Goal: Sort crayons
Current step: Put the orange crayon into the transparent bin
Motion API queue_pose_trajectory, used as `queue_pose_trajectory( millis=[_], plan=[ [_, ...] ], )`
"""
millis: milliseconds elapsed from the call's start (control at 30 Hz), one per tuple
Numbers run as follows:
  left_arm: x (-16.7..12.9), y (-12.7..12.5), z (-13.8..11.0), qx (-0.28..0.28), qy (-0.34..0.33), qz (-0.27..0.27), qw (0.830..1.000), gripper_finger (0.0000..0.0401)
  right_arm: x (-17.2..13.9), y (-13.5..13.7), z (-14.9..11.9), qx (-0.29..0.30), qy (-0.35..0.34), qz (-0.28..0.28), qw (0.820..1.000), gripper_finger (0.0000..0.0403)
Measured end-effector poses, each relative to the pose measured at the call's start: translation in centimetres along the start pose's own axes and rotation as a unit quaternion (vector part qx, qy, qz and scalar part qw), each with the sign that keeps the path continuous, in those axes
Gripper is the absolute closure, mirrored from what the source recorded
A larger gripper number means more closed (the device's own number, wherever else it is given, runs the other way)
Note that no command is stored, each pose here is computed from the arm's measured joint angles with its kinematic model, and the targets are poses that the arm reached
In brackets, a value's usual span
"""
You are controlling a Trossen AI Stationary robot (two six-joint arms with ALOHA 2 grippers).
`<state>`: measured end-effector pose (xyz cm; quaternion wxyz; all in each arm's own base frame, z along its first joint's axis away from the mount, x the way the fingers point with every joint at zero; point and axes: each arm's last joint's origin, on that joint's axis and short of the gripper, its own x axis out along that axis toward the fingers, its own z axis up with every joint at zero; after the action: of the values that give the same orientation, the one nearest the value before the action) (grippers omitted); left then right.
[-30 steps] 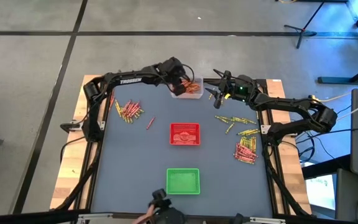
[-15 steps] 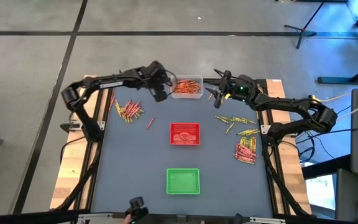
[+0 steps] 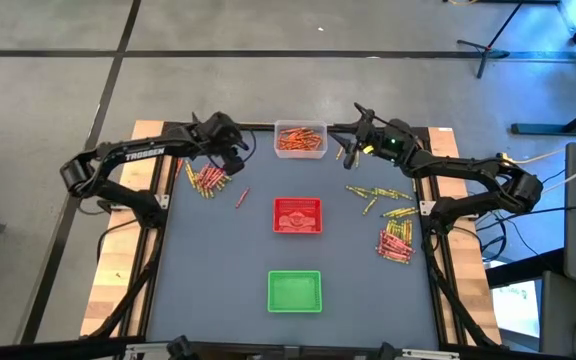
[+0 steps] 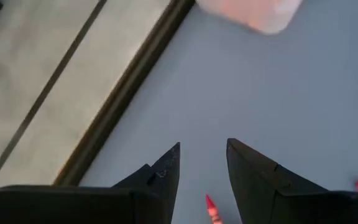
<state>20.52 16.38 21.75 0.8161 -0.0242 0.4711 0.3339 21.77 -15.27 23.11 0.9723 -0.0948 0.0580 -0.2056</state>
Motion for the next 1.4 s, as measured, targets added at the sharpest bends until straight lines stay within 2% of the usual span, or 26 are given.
queue_pose_trajectory(
  millis=[233,333,400,533,633,800,933,1067,1400],
  plan=[
    [0.8,-0.6,-2.2,-0.001,0.034,-0.008,0.999,0.0285,-0.2,0.5,-2.1,0.029,0.107,0.027,0.994,0.0265],
    [1.1,-0.7,-2.8,-0.005,0.045,-0.009,0.999,0.0285,-0.3,0.7,-2.4,0.024,0.123,0.035,0.992,0.0265],
    [1.1,-0.5,-2.8,-0.02,0.045,-0.005,0.999,0.0285,-0.3,0.6,-2.2,0.018,0.111,0.032,0.993,0.0265],
    [1.3,0.0,-3.0,-0.09,0.052,-0.001,0.995,0.0285,0.0,0.2,-0.8,0.003,0.041,0.016,0.999,0.0265],
    [1.7,0.5,-3.7,-0.12,0.083,-0.015,0.989,0.0285,0.0,0.1,-0.1,-0.006,0.005,0.007,1.0,0.0265],
    [2.4,2.1,-4.7,-0.167,0.127,0.007,0.978,0.0285,0.0,-0.2,0.9,-0.017,-0.045,-0.006,0.999,0.0265],
    [2.6,3.8,-4.5,-0.199,0.177,0.048,0.963,0.0285,0.0,-0.2,0.9,-0.017,-0.047,-0.006,0.999,0.0265],
    [2.9,5.3,-4.1,-0.2,0.246,0.11,0.942,0.0285,0.0,-0.2,0.9,-0.017,-0.047,-0.006,0.999,0.0265],
    [5.9,6.7,-5.0,-0.172,0.414,0.154,0.88,0.0285,0.0,-0.2,0.9,-0.017,-0.047,-0.006,0.999,0.0265]
  ],
)
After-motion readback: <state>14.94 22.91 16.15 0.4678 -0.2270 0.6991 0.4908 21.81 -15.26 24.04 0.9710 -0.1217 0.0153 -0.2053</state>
